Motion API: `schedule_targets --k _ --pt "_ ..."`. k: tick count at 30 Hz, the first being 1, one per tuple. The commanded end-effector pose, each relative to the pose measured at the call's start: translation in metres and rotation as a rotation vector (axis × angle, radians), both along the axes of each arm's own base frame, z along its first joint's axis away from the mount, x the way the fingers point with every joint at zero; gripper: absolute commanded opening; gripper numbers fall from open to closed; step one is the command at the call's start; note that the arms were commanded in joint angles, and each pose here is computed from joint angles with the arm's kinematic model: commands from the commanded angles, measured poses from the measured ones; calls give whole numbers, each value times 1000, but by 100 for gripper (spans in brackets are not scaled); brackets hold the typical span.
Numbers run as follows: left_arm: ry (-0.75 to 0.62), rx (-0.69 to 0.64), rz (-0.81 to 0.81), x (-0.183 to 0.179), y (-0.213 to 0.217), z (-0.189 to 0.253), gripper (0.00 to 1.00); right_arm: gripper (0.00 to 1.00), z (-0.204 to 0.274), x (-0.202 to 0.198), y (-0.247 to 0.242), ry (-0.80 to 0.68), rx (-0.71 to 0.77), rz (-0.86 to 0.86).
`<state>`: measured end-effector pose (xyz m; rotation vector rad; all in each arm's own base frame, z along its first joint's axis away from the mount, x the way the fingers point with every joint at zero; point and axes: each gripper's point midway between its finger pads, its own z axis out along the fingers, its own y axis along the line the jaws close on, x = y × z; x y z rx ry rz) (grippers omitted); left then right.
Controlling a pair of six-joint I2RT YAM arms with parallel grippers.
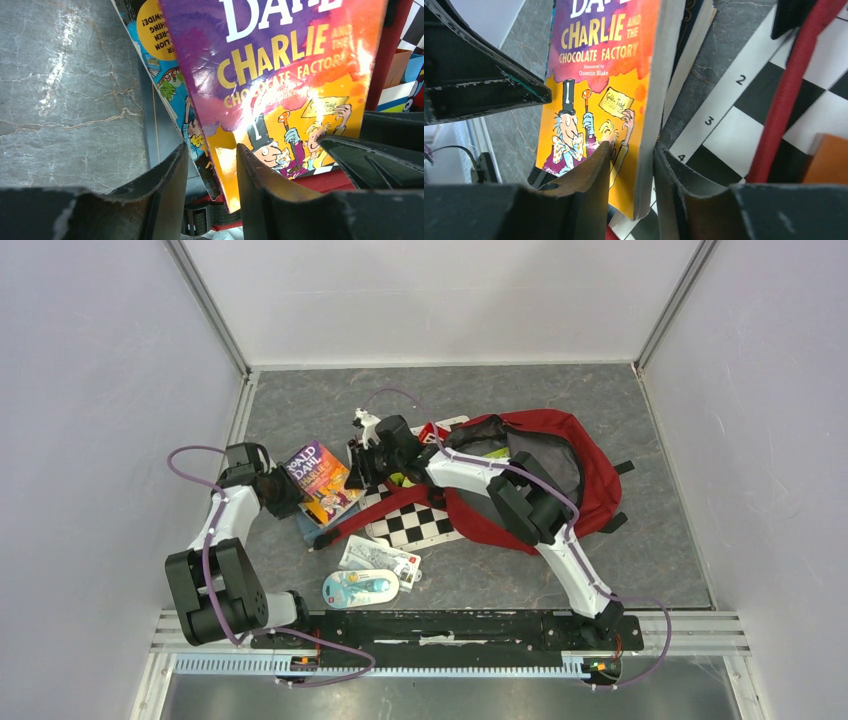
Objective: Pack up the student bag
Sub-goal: Pick up the book from the center of the board.
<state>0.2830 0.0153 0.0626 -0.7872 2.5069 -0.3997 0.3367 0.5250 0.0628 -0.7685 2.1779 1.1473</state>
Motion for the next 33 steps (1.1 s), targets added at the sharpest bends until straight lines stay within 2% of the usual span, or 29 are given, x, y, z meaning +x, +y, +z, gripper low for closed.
schedule_targets --k 1,4,9,11,16,19,28,33 --pt "-68 -12 -54 9 -7 14 47 32 47 3 -7 -43 58 -35" --pt "-72 -12 -55 9 -7 15 50 25 50 7 -18 -53 45 -67" --pt "-88 -2 -52 9 -6 20 56 1 62 10 -35 -85 34 -106" --pt "-96 0 -54 10 -6 22 63 0 71 10 -39 -100 41 -116" --pt "-173 -25 -84 16 -14 37 91 0 97 6 -49 -138 81 -135" --pt "-269 -58 -122 21 -24 56 99 0 121 4 -59 -169 130 -168" --pt "-619 -233 -287 26 -71 125 100 0 197 -8 -98 -248 320 -280" --pt "-670 -420 -452 20 -115 141 100 0 231 -22 -114 -273 432 -302"
